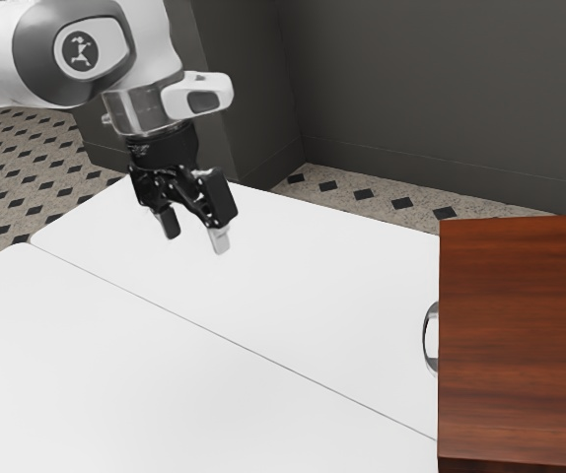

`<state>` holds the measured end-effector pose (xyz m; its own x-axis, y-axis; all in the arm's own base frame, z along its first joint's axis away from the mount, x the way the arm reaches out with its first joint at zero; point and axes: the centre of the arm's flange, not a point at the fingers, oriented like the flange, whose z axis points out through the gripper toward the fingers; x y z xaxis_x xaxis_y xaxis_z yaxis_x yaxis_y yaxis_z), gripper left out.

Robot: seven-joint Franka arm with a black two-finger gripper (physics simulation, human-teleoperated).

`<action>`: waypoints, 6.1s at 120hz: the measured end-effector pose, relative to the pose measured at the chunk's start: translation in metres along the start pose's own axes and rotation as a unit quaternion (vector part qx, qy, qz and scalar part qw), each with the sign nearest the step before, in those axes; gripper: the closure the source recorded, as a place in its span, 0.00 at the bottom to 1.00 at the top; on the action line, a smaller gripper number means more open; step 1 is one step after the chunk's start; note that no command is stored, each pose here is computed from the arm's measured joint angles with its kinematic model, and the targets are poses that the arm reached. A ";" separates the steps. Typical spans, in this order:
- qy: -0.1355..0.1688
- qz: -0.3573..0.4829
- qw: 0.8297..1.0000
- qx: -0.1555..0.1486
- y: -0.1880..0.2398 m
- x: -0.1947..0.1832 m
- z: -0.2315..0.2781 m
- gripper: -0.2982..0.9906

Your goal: Pull the drawer handle with one arm to open the drawer

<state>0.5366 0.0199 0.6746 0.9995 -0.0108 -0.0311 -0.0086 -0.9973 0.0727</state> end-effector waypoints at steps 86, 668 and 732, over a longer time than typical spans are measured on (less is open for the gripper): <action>0.107 -0.179 0.974 -0.089 -0.097 -0.032 -0.087 0.23; 0.094 -0.239 0.945 -0.202 0.145 0.011 0.134 0.80; 0.096 -0.255 0.941 -0.199 0.115 -0.007 0.133 0.80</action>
<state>0.5246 -0.1044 0.5509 0.8580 0.5134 0.0156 0.4480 -0.7629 0.4661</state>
